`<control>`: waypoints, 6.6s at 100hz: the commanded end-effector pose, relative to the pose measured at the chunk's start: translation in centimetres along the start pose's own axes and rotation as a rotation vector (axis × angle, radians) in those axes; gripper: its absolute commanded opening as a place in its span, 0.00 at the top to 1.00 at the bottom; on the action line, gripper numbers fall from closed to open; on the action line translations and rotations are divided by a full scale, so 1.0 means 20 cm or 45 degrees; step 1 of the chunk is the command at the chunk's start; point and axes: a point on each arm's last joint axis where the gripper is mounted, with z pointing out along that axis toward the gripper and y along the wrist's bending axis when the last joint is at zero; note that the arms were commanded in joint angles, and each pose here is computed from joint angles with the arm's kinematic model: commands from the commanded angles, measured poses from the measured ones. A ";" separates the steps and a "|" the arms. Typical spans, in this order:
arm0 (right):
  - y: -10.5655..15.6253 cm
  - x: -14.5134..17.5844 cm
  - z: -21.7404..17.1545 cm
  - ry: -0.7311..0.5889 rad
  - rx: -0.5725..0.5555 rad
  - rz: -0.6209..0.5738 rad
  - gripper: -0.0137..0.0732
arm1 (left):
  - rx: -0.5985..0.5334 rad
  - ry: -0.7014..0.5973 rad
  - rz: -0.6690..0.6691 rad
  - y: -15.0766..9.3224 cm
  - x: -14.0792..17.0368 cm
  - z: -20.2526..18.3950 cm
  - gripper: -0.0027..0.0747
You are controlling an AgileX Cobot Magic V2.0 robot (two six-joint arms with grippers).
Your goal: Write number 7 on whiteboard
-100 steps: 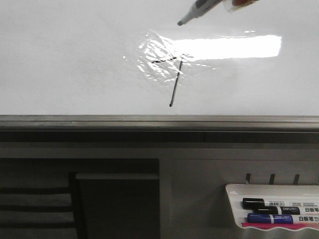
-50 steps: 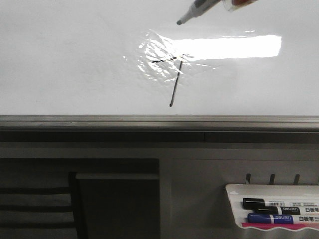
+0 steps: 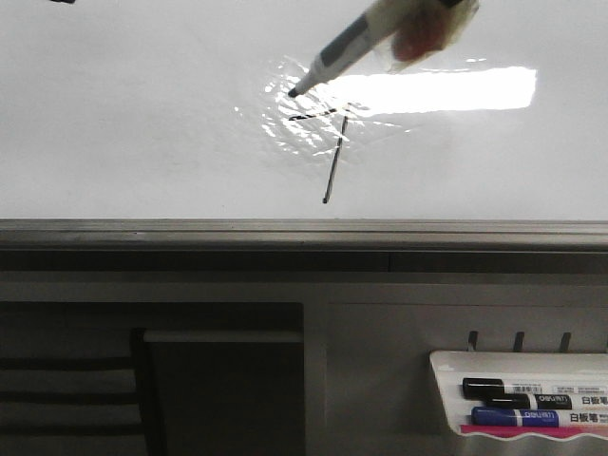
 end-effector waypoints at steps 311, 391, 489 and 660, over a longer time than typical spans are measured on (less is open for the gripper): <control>-0.06 0.19 -0.25 0.097 0.190 0.025 0.44 | -0.708 0.127 -0.576 0.67 0.26 0.09 0.99; -0.05 0.21 -0.22 0.110 0.181 0.032 0.44 | -0.634 0.290 -0.661 0.75 0.26 0.22 0.87; 0.07 0.53 -0.29 -0.493 0.613 0.584 0.61 | -0.759 -0.184 -0.410 0.28 0.28 -0.38 0.53; 0.12 0.66 -0.18 -0.628 0.618 0.546 0.93 | -0.871 -0.716 -0.294 -0.01 0.88 -0.44 0.99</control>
